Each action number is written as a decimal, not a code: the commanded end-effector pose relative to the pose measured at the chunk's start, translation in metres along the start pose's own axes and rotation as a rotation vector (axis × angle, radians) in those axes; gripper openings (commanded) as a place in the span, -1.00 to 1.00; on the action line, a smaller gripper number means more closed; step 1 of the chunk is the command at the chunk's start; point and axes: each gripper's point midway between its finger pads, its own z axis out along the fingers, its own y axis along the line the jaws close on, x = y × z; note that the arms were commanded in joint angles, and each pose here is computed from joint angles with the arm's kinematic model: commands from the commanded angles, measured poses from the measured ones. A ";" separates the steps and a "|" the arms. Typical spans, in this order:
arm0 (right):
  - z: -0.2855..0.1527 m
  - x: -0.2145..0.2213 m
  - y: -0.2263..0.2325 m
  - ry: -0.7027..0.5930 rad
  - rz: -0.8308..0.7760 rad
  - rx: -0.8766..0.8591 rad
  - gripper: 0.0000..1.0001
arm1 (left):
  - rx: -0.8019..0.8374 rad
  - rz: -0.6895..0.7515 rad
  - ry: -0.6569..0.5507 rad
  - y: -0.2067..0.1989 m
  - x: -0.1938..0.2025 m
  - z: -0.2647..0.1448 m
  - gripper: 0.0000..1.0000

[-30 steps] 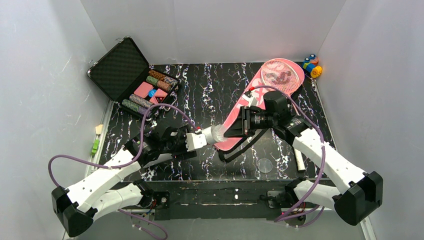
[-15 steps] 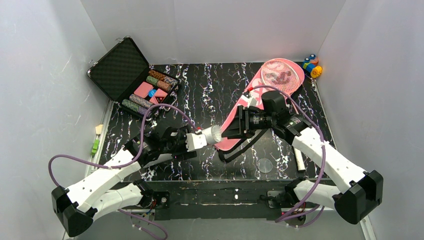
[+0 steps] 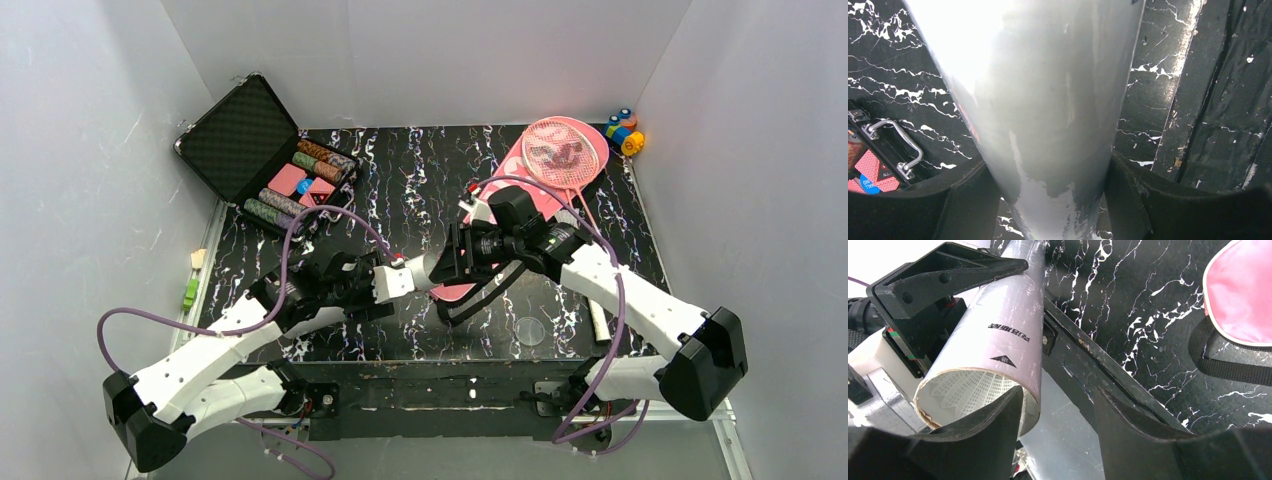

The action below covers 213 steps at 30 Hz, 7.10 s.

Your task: Pack up the badminton gear

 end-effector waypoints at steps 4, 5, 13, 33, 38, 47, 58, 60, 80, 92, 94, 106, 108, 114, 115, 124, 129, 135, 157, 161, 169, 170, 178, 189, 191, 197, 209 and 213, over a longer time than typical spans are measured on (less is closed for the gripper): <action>0.012 -0.009 0.021 -0.023 -0.094 0.017 0.31 | -0.031 -0.001 -0.102 0.012 -0.033 -0.015 -0.05; 0.015 -0.008 0.022 -0.018 -0.093 0.015 0.32 | -0.030 -0.001 -0.101 0.012 -0.033 -0.015 -0.05; -0.010 -0.029 0.035 -0.103 -0.082 0.013 0.66 | -0.014 0.003 -0.066 0.005 -0.019 -0.007 -0.05; -0.212 -0.155 -0.220 -0.690 0.474 0.716 0.75 | -0.011 0.044 0.002 -0.001 0.008 0.009 -0.05; -0.221 -0.176 -0.286 -0.644 0.646 0.911 0.74 | -0.013 0.047 0.000 -0.003 0.010 0.008 -0.05; -0.212 -0.203 -0.340 -0.564 0.730 1.014 0.62 | -0.020 0.045 -0.003 -0.004 0.011 0.005 -0.05; -0.195 -0.198 -0.370 -0.439 0.779 1.051 0.34 | -0.032 0.047 -0.012 -0.001 0.007 0.001 -0.05; -0.192 -0.193 -0.373 -0.423 0.786 1.052 0.26 | -0.032 0.049 -0.014 0.000 0.006 0.001 -0.06; -0.196 -0.198 -0.335 -0.453 0.760 0.944 -0.97 | -0.045 0.057 -0.026 0.004 0.000 -0.005 -0.06; -0.189 -0.200 -0.171 -0.641 0.506 0.543 -0.97 | -0.042 0.038 -0.045 0.004 -0.006 -0.007 -0.06; -0.173 -0.185 -0.137 -0.627 0.447 0.455 -0.97 | -0.043 0.037 -0.047 0.004 -0.006 -0.007 -0.06; -0.121 -0.099 -0.015 -0.624 0.374 0.010 -0.97 | -0.039 -0.010 -0.072 0.003 -0.011 -0.004 -0.06; -0.119 -0.096 -0.007 -0.643 0.371 -0.038 -0.97 | -0.039 -0.013 -0.070 0.002 -0.011 -0.004 -0.06; -0.104 -0.091 0.016 -0.623 0.371 -0.131 -0.97 | -0.040 -0.011 -0.068 0.004 -0.013 -0.003 -0.07; -0.101 -0.091 0.020 -0.611 0.367 -0.142 -0.97 | -0.042 -0.010 -0.066 0.005 -0.013 -0.003 -0.07; -0.077 -0.074 0.034 -0.515 0.361 -0.162 -0.97 | -0.059 -0.004 -0.066 0.008 -0.012 -0.004 -0.07; -0.070 -0.063 0.027 -0.492 0.370 -0.140 -0.97 | -0.061 -0.003 -0.071 0.008 -0.013 -0.005 -0.07; -0.058 -0.051 0.021 -0.451 0.383 -0.126 -0.97 | -0.075 0.006 -0.072 0.012 -0.015 -0.007 -0.07; -0.032 -0.020 0.017 -0.261 0.284 -0.063 -0.20 | -0.078 0.008 -0.079 0.016 -0.021 -0.008 -0.07; -0.029 -0.020 0.020 -0.228 0.265 -0.060 -0.14 | -0.078 0.009 -0.079 0.016 -0.022 -0.008 -0.07; -0.013 -0.012 0.016 -0.136 0.233 -0.026 -0.14 | -0.080 0.008 -0.081 0.016 -0.021 -0.009 -0.07; -0.011 -0.011 0.015 -0.124 0.226 -0.018 -0.15 | -0.080 0.009 -0.081 0.016 -0.021 -0.009 -0.07; 0.009 -0.007 0.022 -0.054 0.194 0.004 -0.11 | -0.081 0.012 -0.086 0.017 -0.024 -0.010 -0.07; -0.021 -0.041 0.033 -0.141 0.184 0.014 0.67 | -0.080 0.012 -0.078 0.016 -0.021 -0.009 -0.06; -0.052 -0.064 0.030 -0.237 0.212 -0.022 0.68 | -0.079 0.014 -0.071 0.015 -0.018 -0.008 -0.07; -0.133 -0.115 -0.018 -0.458 0.276 0.077 0.70 | -0.073 0.015 -0.065 0.013 -0.015 -0.006 -0.07; -0.187 -0.163 -0.242 -0.504 0.684 0.710 0.71 | -0.068 0.011 -0.063 0.010 -0.013 -0.007 -0.06; -0.184 -0.160 -0.280 -0.439 0.795 0.758 0.68 | -0.068 0.011 -0.061 0.010 -0.012 -0.007 -0.06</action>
